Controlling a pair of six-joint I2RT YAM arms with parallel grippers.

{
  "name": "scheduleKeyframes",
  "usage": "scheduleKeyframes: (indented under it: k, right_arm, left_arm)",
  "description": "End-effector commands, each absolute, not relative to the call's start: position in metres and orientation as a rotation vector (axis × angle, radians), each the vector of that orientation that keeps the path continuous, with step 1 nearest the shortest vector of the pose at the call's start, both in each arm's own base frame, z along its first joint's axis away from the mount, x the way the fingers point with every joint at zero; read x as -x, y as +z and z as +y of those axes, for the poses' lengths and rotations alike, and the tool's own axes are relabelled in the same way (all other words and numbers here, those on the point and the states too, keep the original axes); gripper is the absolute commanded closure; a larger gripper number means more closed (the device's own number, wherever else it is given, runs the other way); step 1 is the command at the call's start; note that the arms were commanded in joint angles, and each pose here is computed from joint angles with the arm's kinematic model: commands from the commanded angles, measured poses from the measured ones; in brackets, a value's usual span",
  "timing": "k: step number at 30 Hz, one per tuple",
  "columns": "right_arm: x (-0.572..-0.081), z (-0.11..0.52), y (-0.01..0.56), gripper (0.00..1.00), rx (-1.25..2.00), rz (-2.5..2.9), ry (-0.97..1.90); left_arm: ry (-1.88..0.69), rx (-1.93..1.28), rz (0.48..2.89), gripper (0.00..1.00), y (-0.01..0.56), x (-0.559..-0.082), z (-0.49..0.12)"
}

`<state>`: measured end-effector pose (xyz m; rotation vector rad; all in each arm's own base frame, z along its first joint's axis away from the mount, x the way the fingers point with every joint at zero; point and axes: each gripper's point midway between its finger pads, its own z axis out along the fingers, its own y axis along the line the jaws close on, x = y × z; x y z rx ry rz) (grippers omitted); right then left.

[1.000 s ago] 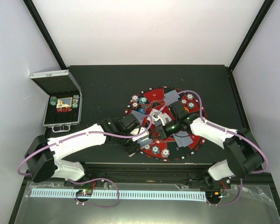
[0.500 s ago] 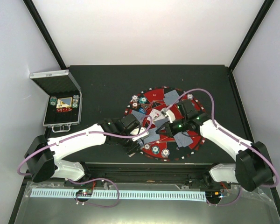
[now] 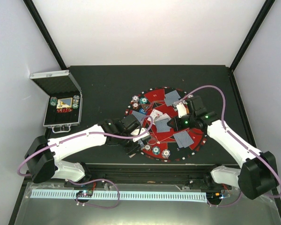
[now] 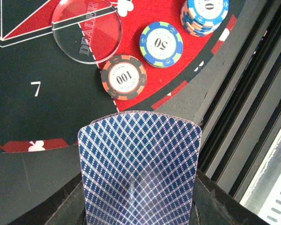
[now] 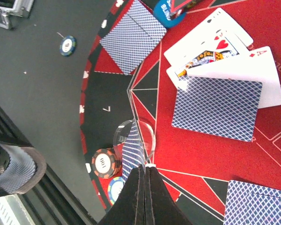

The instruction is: Distribute texas hold em gaming equipment

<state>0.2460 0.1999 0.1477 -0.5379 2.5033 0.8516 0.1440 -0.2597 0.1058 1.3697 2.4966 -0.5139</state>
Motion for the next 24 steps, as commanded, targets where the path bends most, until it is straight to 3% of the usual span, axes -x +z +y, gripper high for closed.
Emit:
scheduleKeyframes:
  k: [1, 24]
  right_arm:
    - [-0.265, 0.197, 0.140, 0.99, 0.482, 2.521, 0.796]
    - [-0.291, 0.191, 0.058, 0.99, 0.374, 2.707, 0.877]
  left_arm:
    - [-0.529, -1.367, 2.450, 0.50, 0.117, -0.147, -0.265]
    - [-0.526, -1.368, 2.457, 0.50, 0.115, -0.147, -0.266]
